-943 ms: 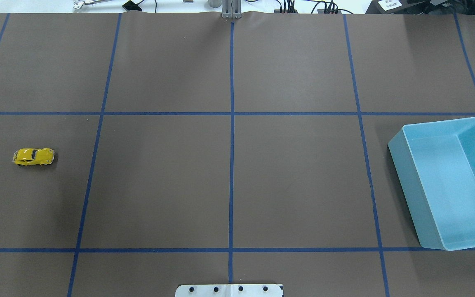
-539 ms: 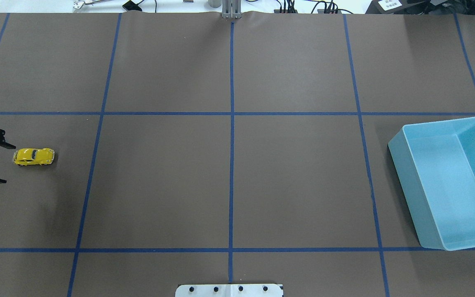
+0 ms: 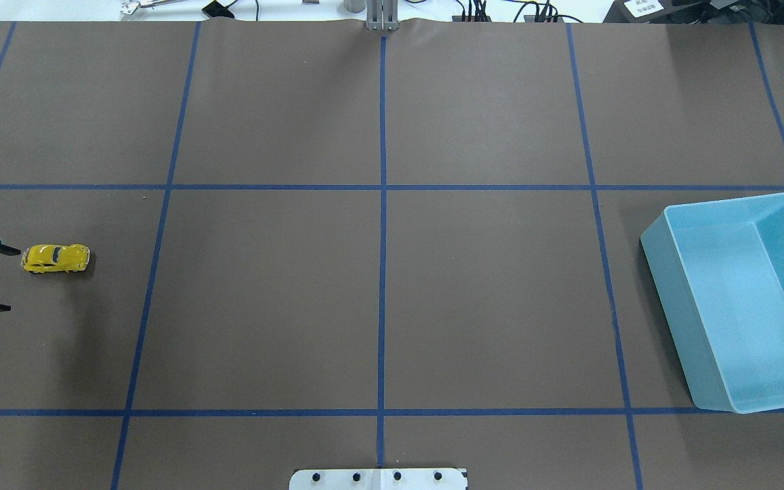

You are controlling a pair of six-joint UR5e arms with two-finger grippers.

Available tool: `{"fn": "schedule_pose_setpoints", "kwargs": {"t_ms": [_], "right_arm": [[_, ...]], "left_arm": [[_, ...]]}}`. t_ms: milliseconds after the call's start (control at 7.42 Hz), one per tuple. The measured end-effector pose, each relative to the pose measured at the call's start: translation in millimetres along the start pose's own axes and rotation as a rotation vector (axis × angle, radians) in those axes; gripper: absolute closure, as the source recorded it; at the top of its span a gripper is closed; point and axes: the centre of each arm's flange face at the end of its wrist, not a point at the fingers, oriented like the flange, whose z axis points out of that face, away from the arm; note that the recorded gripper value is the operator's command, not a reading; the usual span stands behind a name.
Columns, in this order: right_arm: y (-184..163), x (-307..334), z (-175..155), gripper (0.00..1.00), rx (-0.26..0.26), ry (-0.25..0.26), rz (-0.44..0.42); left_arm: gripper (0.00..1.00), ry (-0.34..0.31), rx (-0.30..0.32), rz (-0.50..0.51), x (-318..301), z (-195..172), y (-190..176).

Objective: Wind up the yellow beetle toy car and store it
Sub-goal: 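Lower the left gripper over the yellow beetle toy car, then press the car down with the left gripper and roll it forward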

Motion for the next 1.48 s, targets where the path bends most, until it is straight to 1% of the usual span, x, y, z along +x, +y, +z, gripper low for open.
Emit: {"fn": "schedule_pose_setpoints", "kwargs": {"t_ms": [270, 539, 1078, 1348, 1483], "right_arm": [[0, 0, -1, 0.0, 0.003, 0.0, 0.0], [1, 0, -2, 0.0, 0.003, -0.001, 0.0], [1, 1, -1, 0.0, 0.002, 0.0, 0.002], [0, 2, -1, 0.0, 0.001, 0.0, 0.003], [0, 2, 0, 0.0, 0.0, 0.0, 0.004]], "left_arm": [[0.0, 0.011, 0.023, 0.001, -4, 0, -10], [0.0, 0.012, 0.033, 0.007, -16, 6, -19], [0.01, 0.02, 0.013, -0.009, -40, 31, -13], [0.02, 0.022, 0.009, -0.012, -44, 35, -13], [0.05, 0.025, 0.007, -0.013, -45, 37, -12]]}}
